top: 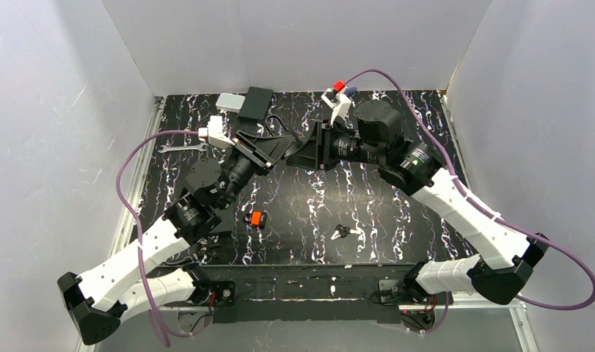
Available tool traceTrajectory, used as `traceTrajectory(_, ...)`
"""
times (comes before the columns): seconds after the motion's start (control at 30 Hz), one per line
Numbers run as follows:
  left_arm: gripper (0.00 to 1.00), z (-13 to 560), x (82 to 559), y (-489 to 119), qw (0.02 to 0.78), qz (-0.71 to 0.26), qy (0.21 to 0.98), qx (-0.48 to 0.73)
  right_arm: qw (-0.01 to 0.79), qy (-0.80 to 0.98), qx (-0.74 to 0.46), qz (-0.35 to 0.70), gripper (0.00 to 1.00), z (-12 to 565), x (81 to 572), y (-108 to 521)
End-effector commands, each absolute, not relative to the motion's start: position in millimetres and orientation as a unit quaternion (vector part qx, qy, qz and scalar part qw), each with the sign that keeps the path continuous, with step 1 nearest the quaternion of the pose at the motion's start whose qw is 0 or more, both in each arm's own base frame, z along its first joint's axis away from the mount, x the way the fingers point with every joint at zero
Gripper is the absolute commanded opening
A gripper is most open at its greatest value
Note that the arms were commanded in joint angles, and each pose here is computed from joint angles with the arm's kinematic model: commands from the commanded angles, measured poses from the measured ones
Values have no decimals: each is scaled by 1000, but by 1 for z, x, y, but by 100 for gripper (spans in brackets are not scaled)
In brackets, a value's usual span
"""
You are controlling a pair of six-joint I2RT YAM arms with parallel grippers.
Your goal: Unlock with the key
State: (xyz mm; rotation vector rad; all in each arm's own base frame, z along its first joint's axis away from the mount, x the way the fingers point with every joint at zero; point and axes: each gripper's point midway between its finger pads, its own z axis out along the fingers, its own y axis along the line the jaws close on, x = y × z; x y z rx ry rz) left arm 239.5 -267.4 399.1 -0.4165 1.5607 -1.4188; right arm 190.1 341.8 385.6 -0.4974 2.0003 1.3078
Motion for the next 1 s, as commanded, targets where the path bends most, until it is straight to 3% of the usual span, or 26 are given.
traceTrajectory(0.0, 0, 436, 203, -271, 462, -647, 596, -107, 425, 699, -161, 553, 1, 446, 212, 337)
traceTrajectory(0.13, 0, 438, 204, -268, 468, -646, 593, -113, 427, 696, -168, 552, 1, 447, 210, 334)
traceTrajectory(0.17, 0, 438, 205, -267, 471, -644, 592, -114, 427, 696, -171, 551, 9, 446, 209, 334)
traceTrajectory(0.27, 0, 441, 207, -265, 480, -639, 589, -116, 424, 698, -190, 545, 43, 442, 204, 331)
traceTrajectory(0.5, 0, 446, 213, -257, 498, -629, 581, -134, 410, 689, -228, 553, 81, 442, 196, 318)
traceTrajectory(0.6, 0, 451, 212, -258, 497, -634, 579, -128, 380, 687, -225, 577, 84, 442, 199, 314)
traceTrajectory(0.73, 0, 456, 209, -260, 494, -640, 576, -122, 331, 657, -242, 633, 76, 449, 189, 318)
traceTrajectory(0.97, 0, 473, 206, -257, 501, -648, 561, -119, 281, 603, -287, 689, 75, 465, 161, 319)
